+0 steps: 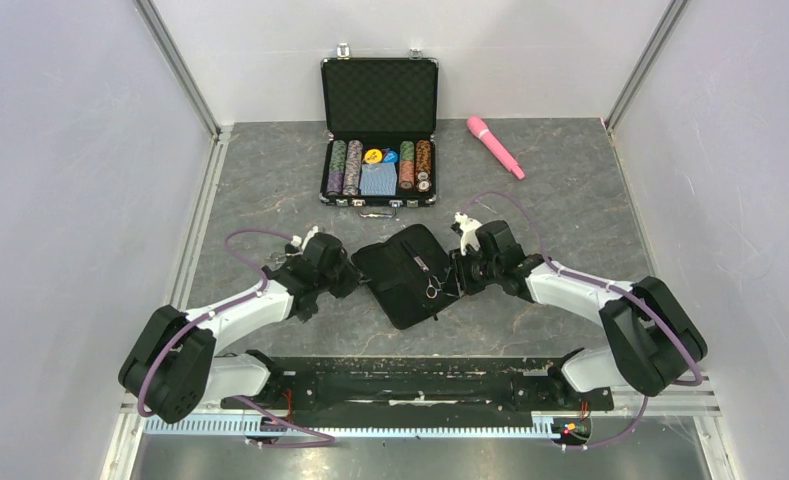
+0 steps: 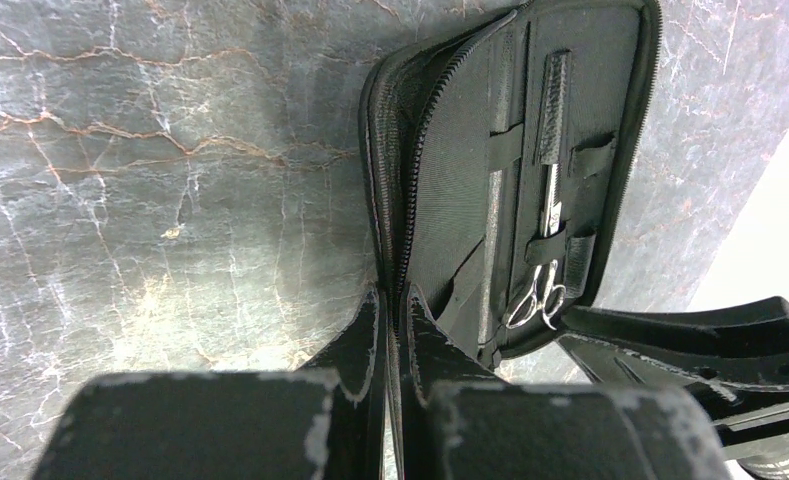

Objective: Sort the hair-cutting tools

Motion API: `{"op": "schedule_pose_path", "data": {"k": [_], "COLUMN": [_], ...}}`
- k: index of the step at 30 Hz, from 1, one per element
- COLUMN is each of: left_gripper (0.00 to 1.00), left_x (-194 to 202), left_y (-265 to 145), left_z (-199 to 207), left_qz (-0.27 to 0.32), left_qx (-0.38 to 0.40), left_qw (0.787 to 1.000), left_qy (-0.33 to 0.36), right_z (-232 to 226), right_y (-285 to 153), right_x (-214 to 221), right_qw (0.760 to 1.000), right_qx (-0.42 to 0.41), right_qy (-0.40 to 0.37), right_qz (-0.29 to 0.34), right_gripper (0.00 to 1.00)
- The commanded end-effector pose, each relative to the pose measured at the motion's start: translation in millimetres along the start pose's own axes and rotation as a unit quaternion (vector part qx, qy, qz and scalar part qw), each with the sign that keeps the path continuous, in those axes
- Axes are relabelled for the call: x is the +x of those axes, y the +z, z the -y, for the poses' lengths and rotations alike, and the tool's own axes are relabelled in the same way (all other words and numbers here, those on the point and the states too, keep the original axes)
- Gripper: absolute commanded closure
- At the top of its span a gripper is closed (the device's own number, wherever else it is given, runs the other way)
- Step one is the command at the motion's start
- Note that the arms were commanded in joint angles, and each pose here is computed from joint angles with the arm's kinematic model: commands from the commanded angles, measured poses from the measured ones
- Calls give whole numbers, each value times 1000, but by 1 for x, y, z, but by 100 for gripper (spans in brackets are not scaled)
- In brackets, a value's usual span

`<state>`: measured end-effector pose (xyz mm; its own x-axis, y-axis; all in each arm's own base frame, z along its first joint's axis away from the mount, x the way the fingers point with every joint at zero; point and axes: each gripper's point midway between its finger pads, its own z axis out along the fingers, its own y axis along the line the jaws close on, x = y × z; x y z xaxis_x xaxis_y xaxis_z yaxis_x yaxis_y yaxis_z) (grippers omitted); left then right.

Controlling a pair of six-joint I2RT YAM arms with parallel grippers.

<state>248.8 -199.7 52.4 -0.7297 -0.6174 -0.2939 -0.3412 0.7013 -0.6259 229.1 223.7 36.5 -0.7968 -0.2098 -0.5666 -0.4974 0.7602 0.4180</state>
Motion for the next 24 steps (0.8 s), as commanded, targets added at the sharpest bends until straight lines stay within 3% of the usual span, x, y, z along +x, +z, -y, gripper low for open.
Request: {"op": "schedule_pose_path", "data": {"k": [1,7,11,24], "left_gripper": [98,98,98,98], "left_x": [4,3,3,2], "left_y": [-3,-3,-2,-5], "left_z": [12,10,12,14], "left_qz": [-17,-14,-16,-14], "left_qx": [22,19,21,26], "left_qw": [999,999,999,999], "left_qy": [32,31,32,34], "right_z": [-7,-11,-9,5], "right_y": [0,-19,-29,-8], "right_x": [-44,-50,-47,-10], "right_qw": [998,997,994,981], "right_qx": [-2,17,63,164], "right_qy": [1,-10,-35,-106], "right_qz": [66,78,79,-7], "right_gripper": [68,58,59,66]}}
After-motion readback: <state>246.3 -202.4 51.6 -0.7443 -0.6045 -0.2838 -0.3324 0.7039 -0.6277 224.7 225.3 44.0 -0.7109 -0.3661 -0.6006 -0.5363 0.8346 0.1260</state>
